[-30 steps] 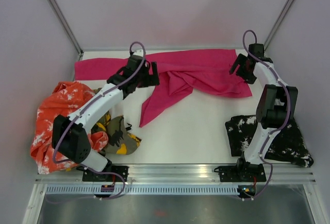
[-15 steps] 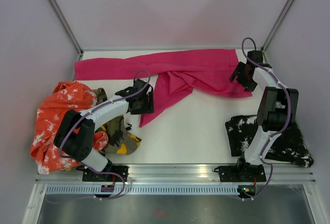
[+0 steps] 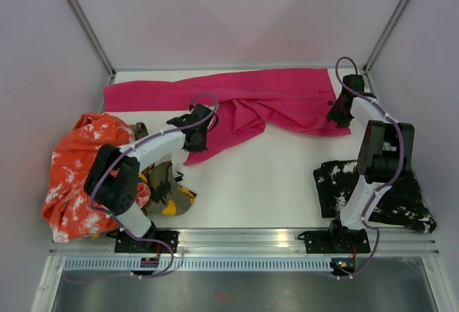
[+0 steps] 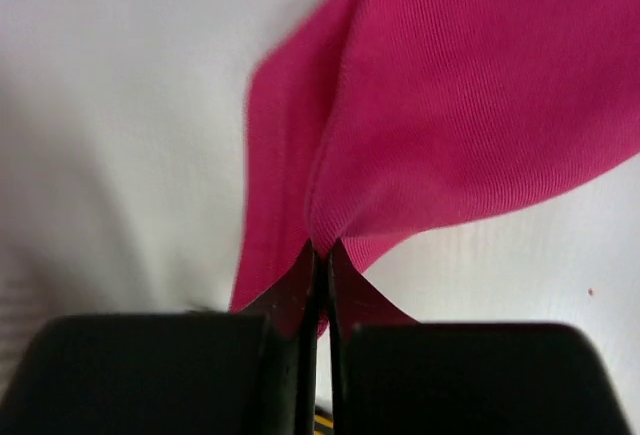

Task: Fold and stack the trousers
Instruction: Flatten the trousers out

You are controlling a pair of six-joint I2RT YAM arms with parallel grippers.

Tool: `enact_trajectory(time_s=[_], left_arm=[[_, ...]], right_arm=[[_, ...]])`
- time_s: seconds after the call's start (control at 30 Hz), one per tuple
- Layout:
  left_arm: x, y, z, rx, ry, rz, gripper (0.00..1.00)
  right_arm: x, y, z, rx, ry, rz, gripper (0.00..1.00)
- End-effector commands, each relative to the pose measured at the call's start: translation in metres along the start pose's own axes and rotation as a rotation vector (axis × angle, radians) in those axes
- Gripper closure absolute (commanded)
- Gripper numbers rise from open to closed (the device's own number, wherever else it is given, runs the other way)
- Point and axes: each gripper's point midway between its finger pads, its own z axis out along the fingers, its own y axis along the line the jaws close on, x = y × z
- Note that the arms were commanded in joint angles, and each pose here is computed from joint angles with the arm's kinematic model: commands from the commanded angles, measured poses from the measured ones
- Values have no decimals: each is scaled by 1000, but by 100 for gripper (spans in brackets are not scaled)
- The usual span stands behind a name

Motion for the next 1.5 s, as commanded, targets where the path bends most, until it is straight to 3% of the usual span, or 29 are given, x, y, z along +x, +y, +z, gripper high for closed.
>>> enact_trajectory(time_s=[0.0, 0.07, 0.13, 0.27, 0.33, 0.47, 0.57, 0.67, 0.77, 0.83, 0.97, 1.0, 1.1, 1.27, 1.3, 1.33, 1.37, 1.4, 1.47], left_arm=[[-110, 54, -90, -298, -325, 138, 98], [-144, 84, -128, -497, -427, 166, 98], [-180, 103, -172, -631, -499, 206, 98], [-222, 128, -207, -751, -631, 222, 98], [-224, 157, -204, -794, -606, 220, 98], [-239, 222, -217, -843, -623, 50, 98], [-259, 239, -214, -795, -658, 12, 98], [-271, 249, -197, -849, -610, 19, 98], [-263, 274, -176, -979, -534, -21, 98], [-262, 283, -174, -972, -581, -110, 98], [-252, 313, -179, -828, -716, -349, 98], [-257, 308, -175, -734, -751, -342, 98], [-246, 312, -186, -707, -834, -401, 97], [-202, 325, -165, -783, -771, -481, 95], [-195, 327, -164, -792, -765, -495, 89], [-191, 327, -160, -781, -759, -498, 76], [-182, 326, -152, -776, -739, -496, 53], [-180, 322, -154, -750, -746, -489, 3], [-175, 315, -153, -705, -746, -473, 0]], right_arm=[[-13, -12, -3, 45, -65, 45, 67], [-14, -16, 0, 53, -65, 65, 91], [-16, -17, 2, 56, -69, 78, 100], [-23, -27, 5, 73, -87, 102, 100], [-27, -34, 5, 84, -96, 118, 100], [-35, -43, 2, 92, -114, 131, 100], [-36, -38, -1, 61, -115, 127, 100], [-34, -34, -3, 27, -113, 130, 100], [-31, -28, -6, -13, -111, 129, 100], [-28, -26, -5, -31, -104, 125, 100], [-23, -24, -5, -47, -88, 120, 100], [-20, -23, -5, -52, -80, 121, 100], [-19, -21, -5, -65, -74, 126, 100], [-24, -9, -8, -117, -70, 137, 100], [-26, -7, -9, -127, -74, 134, 97], [-26, -4, -10, -143, -69, 130, 93], [-29, 1, -12, -169, -71, 123, 89], [-30, 7, -15, -205, -62, 111, 77], [-38, 19, -24, -249, -79, 88, 65]])
